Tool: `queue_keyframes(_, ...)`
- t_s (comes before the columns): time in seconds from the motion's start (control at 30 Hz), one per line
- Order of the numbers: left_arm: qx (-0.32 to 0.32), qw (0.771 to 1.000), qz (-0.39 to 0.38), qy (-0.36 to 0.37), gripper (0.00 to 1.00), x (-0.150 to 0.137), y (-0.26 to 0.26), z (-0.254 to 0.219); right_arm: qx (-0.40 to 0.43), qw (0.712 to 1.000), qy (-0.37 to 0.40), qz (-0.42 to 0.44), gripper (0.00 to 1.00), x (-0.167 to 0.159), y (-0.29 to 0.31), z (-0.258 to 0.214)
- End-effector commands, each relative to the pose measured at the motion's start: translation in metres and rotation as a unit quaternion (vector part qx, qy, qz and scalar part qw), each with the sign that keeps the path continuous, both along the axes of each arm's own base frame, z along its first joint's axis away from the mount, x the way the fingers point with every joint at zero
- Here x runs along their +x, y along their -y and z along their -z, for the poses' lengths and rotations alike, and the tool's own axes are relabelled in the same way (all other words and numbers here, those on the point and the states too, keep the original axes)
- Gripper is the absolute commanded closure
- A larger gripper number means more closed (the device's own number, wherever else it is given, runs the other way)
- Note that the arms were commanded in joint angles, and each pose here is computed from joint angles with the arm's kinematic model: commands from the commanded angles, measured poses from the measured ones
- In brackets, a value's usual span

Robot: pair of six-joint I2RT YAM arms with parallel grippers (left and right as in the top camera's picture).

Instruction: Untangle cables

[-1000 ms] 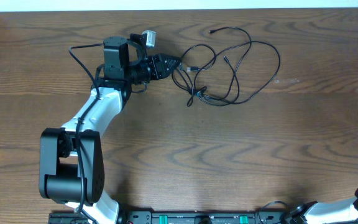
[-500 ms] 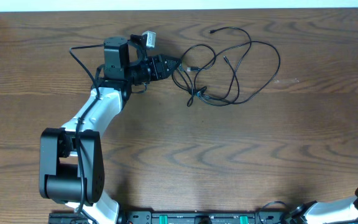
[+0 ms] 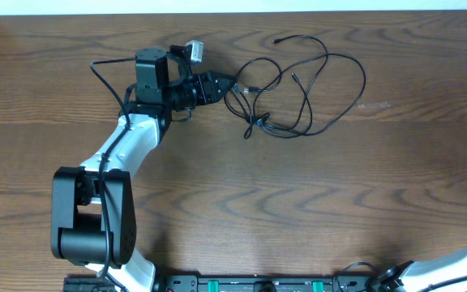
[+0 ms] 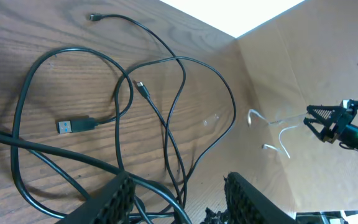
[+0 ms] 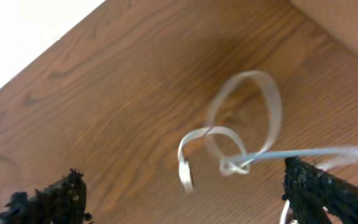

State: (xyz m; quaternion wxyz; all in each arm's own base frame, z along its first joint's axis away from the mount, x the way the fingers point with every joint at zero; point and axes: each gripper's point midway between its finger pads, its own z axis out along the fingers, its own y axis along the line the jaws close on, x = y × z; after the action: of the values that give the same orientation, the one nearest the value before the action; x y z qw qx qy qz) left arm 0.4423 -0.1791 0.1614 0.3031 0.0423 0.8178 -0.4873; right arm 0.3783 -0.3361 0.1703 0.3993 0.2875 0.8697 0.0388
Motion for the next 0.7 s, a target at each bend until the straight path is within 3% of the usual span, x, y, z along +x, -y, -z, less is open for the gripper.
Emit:
queue_keyframes(0.0,0.004,1.0,0.003,0.028,0.52,0.001,0.002,-0.016,0.003,1.0,0.019,-0.018,0.01,0.005,-0.008,-0.012)
queue_keyframes(0.2,0.004,1.0,0.003,0.028,0.52,0.001,0.002,-0.016,0.02,0.999,0.015,-0.023,0.01,0.003,-0.014,-0.008)
queue_keyframes(0.4,0.004,1.0,0.003,0.028,0.51,0.001,0.002,-0.016,0.12,0.992,-0.033,0.022,0.01,-0.015,-0.037,0.013)
queue_keyframes(0.5,0.004,1.0,0.003,0.028,0.51,0.001,0.002,-0.016,0.169,0.985,-0.032,-0.012,0.01,-0.012,-0.065,0.013)
queue_keyframes(0.67,0.001,1.0,0.002,0.024,0.51,0.001,0.002,-0.016,0.206,0.967,-0.02,-0.15,0.01,0.01,-0.139,0.005)
